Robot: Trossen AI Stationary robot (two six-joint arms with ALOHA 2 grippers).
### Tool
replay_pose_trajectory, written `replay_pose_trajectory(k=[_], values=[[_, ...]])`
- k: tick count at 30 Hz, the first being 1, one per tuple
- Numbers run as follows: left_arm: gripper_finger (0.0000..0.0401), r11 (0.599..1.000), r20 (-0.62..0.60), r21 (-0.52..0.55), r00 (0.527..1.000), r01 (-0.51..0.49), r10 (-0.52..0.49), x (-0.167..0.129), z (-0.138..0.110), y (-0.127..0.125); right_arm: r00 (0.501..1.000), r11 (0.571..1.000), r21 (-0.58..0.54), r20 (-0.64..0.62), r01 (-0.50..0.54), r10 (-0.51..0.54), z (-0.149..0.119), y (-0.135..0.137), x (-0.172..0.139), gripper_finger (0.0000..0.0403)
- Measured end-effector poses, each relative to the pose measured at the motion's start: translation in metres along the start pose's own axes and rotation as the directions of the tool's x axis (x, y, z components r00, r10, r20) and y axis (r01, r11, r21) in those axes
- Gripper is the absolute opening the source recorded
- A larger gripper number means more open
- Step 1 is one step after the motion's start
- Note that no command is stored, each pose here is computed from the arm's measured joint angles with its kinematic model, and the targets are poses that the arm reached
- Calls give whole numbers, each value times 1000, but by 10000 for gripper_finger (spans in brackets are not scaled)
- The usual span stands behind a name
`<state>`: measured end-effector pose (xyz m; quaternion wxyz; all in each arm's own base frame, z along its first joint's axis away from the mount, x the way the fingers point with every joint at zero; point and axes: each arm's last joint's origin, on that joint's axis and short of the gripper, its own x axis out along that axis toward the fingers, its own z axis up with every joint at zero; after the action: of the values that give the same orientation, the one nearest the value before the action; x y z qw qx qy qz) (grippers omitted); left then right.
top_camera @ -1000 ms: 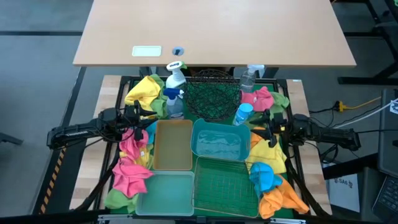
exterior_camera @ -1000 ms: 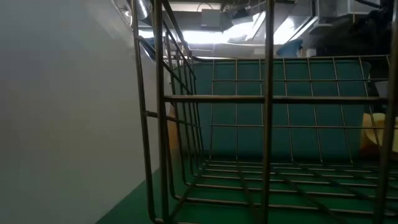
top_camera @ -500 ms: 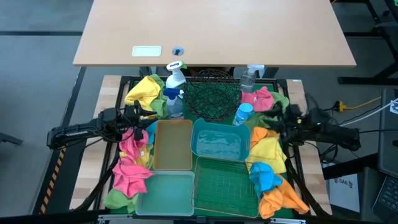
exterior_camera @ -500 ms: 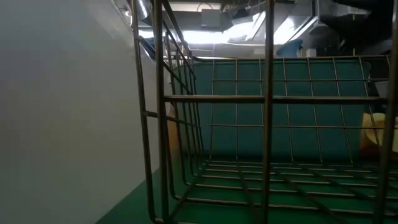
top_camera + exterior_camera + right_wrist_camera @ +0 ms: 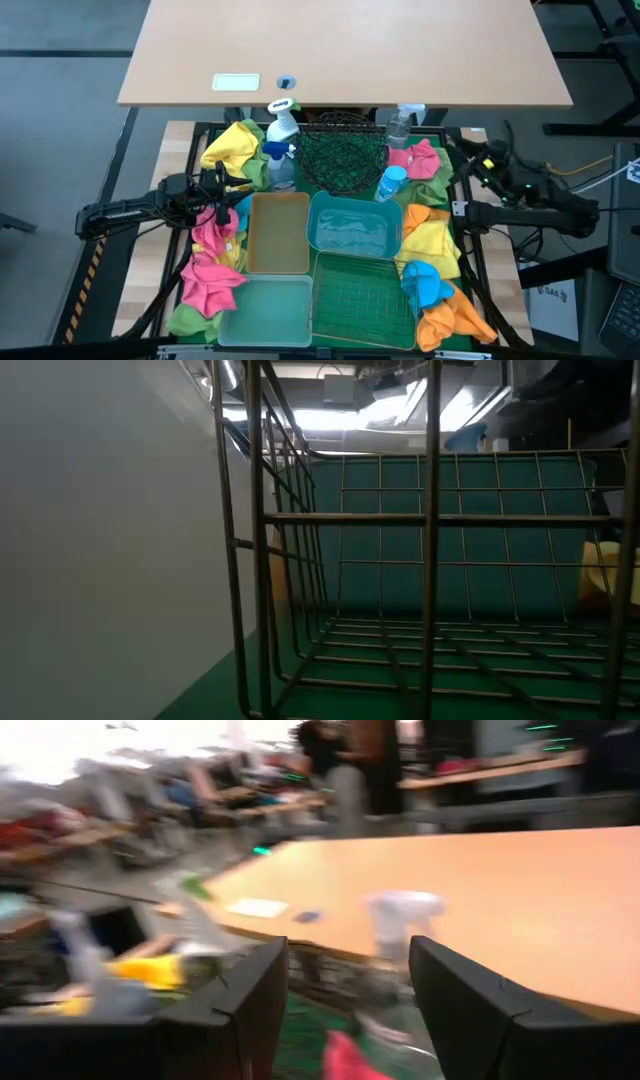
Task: Sort microfiber towel by color & place in baskets
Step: Put the top pink towel into the blue bin
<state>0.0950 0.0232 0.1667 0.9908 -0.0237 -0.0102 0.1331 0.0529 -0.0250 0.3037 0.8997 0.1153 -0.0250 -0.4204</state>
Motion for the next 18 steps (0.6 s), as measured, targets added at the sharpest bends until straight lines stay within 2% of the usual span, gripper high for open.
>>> replay_pose_trajectory(k=[4, 7, 14, 18], values=[[146, 1000, 0, 0, 1000, 0, 0, 0, 0, 0, 992, 991, -90, -66, 104, -110, -10, 7, 12, 209], [146, 1000, 0, 0, 1000, 0, 0, 0, 0, 0, 980, 983, -96, -108, 158, -168, -17, 11, 18, 209], [146, 1000, 1, 0, 1000, -4, 4, 0, 0, 0, 945, 959, -27, -163, 284, -284, -26, 9, 28, 209], [146, 1000, 1, 0, 1000, -4, 4, 0, 0, 0, 924, 951, 19, -246, 308, -294, -31, 4, 37, 209]])
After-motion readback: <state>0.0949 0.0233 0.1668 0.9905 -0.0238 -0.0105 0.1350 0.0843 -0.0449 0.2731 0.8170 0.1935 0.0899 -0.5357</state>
